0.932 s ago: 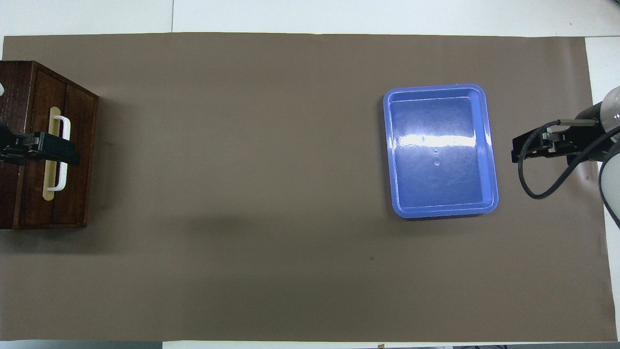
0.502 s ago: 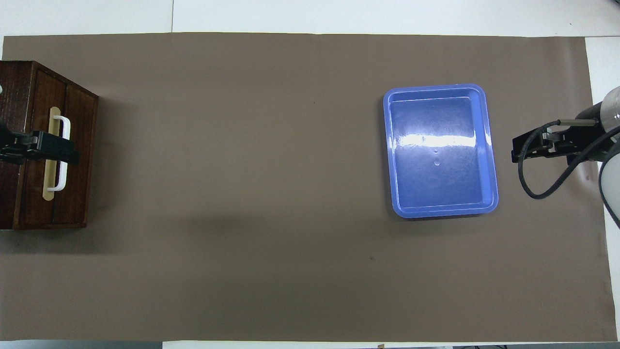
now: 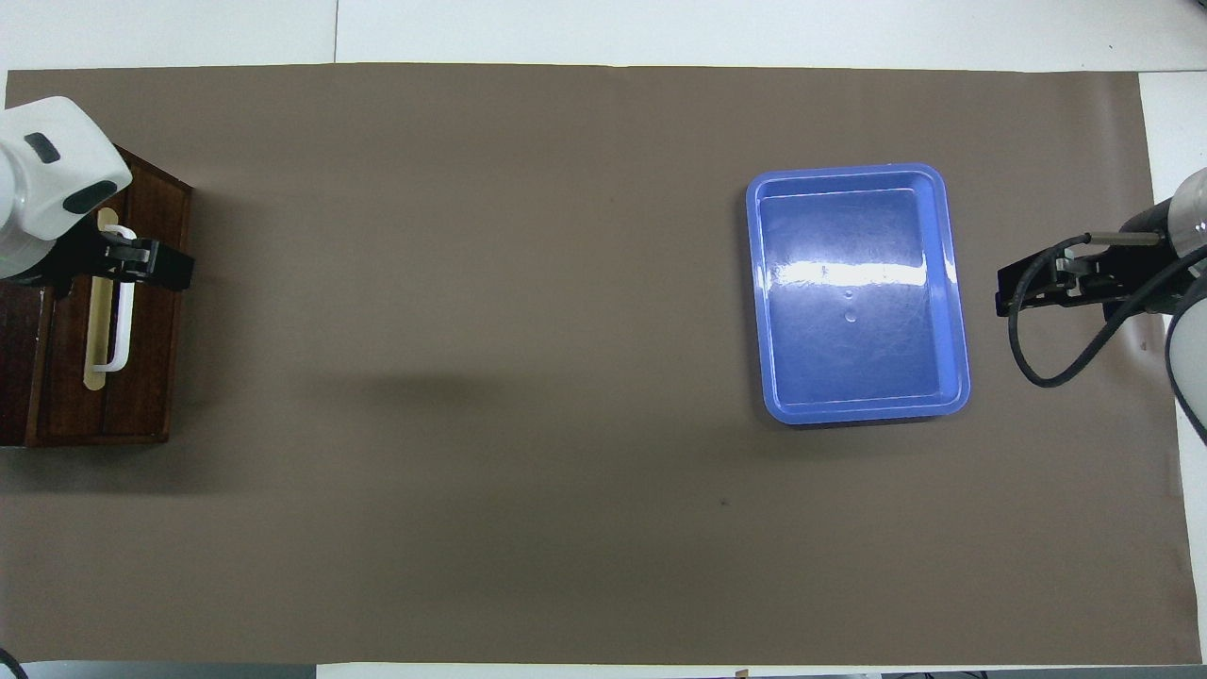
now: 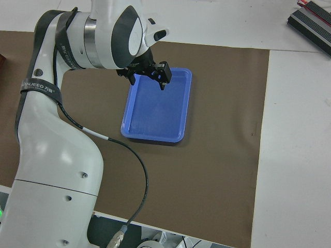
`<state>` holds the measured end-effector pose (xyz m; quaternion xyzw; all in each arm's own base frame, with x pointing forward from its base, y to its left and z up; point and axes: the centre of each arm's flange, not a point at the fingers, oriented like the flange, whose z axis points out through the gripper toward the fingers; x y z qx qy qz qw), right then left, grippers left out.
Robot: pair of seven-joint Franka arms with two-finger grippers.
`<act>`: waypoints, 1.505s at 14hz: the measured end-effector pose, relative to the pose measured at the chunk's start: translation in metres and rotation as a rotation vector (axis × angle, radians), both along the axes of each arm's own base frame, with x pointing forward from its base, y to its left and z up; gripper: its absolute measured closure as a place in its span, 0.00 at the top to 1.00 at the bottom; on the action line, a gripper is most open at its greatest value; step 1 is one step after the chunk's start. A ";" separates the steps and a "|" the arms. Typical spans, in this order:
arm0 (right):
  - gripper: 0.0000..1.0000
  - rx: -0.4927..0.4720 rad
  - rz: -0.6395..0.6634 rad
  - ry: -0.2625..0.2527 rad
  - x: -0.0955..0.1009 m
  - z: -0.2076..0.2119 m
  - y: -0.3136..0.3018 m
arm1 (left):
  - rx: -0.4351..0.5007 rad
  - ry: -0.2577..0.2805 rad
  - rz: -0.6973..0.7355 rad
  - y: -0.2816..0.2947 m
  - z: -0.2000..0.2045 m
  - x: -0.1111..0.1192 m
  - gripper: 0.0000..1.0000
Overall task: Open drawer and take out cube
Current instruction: 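Pull the drawer open toward the robot with the left gripper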
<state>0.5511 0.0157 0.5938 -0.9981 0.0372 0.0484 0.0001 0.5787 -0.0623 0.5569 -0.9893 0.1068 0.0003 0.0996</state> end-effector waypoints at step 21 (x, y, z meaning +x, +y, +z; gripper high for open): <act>1.00 0.000 0.000 0.000 0.000 0.000 0.000 | 0.166 -0.022 -0.098 0.053 -0.156 0.022 1.00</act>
